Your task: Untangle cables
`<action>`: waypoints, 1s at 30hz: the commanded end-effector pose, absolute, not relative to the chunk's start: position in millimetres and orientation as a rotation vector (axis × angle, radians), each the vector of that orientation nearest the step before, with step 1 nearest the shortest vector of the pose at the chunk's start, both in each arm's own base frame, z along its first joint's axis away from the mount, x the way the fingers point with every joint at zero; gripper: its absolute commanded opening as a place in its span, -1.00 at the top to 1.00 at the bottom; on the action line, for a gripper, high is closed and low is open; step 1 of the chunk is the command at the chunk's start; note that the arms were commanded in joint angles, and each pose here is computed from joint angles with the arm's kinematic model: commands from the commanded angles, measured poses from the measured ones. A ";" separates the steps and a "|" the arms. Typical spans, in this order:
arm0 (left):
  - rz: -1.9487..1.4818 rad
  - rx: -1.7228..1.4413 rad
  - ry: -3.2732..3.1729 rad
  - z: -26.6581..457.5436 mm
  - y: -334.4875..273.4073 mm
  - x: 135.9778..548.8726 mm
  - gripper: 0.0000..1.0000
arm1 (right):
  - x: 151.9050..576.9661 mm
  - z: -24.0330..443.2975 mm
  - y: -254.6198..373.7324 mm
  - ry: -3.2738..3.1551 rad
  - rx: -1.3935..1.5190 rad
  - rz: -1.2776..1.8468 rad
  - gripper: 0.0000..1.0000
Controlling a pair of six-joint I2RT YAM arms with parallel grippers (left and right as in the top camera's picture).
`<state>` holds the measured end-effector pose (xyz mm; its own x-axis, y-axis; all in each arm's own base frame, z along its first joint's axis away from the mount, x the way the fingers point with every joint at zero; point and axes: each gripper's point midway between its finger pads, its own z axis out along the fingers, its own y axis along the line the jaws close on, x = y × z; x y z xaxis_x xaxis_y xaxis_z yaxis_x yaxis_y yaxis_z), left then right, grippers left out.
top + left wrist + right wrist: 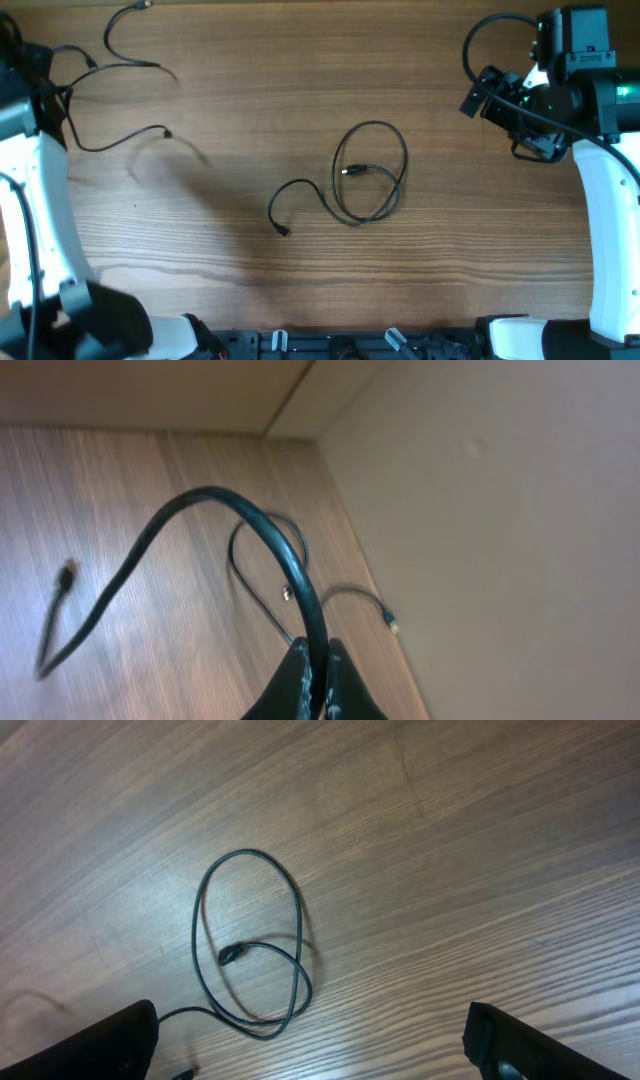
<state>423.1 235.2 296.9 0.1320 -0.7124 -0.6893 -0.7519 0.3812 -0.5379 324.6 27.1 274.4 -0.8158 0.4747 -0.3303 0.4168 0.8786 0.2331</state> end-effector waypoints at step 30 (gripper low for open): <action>-0.354 -1.677 1.720 146.1 316.5 416.0 0.77 | 326.6 274.4 32.1 2.668 0.640 0.249 -0.99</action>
<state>430.5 292.5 185.2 0.0406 -0.9434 -0.3292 -0.7037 0.2069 -0.6797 327.8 28.9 275.9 -0.8130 0.4747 -0.3372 0.4100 0.8779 0.2475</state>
